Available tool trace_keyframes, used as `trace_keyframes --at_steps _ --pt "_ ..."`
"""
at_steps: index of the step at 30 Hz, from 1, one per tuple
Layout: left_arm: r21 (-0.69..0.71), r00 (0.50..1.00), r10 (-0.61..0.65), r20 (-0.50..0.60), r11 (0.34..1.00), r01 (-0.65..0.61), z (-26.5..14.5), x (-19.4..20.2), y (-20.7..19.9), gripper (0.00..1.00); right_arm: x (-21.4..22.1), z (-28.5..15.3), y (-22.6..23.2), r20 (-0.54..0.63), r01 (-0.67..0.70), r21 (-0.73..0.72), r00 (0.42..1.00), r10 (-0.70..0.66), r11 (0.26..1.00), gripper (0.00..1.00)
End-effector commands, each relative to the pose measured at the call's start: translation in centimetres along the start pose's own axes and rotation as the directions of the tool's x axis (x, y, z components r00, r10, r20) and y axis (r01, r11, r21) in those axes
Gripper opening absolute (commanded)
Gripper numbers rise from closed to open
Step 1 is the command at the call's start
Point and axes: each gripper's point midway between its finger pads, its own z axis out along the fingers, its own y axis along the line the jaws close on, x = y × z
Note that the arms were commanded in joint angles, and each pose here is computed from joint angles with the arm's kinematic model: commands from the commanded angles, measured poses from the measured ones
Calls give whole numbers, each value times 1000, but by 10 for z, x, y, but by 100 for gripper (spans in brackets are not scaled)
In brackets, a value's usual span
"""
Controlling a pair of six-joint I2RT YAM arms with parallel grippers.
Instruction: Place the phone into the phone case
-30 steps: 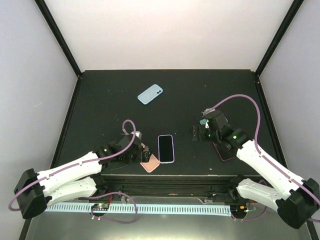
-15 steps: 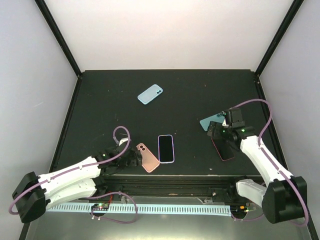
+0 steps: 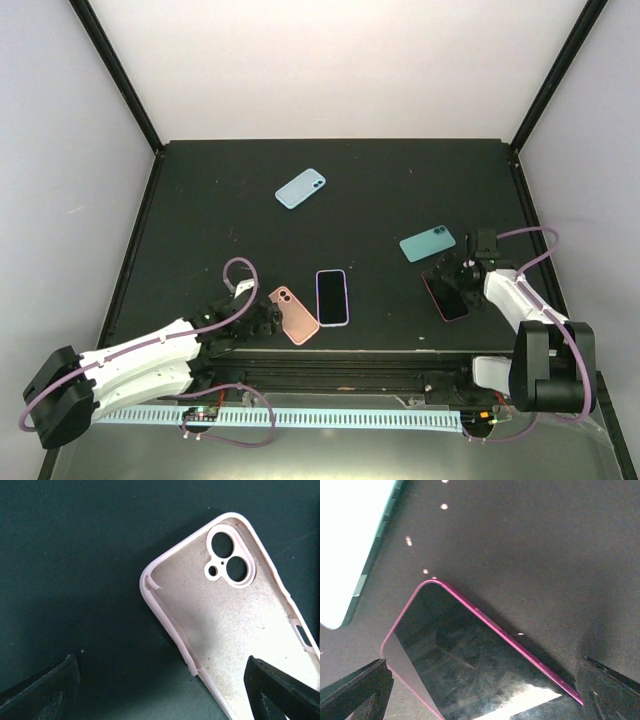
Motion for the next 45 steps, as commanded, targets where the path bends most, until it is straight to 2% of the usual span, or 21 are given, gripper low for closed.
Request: trace_keyframes --at_steps 1,7,20,30,34,40,45 --pt "33 999 -30 33 999 29 3 -6 -3 92 -12 3 -7 70 -69 10 995 69 998 100" --pt "19 998 -29 46 999 28 5 -10 -1 92 -25 1 -19 131 -73 86 989 61 994 100" --pt "51 995 -20 97 999 16 3 -29 -10 92 8 23 -4 -48 -36 -8 998 35 999 99" --pt "107 993 -22 113 994 10 1 -44 -26 86 35 27 6 -132 -61 -115 990 46 992 96" --pt "109 994 -20 103 994 9 3 -44 -28 84 34 26 32 -130 23 -266 990 -59 964 96" --pt "115 996 -19 88 993 8 4 -41 -29 84 31 30 54 -144 97 -367 977 -160 925 96" --pt "116 996 -26 86 993 15 2 -40 -28 84 45 32 81 -160 185 -432 947 -277 883 96"
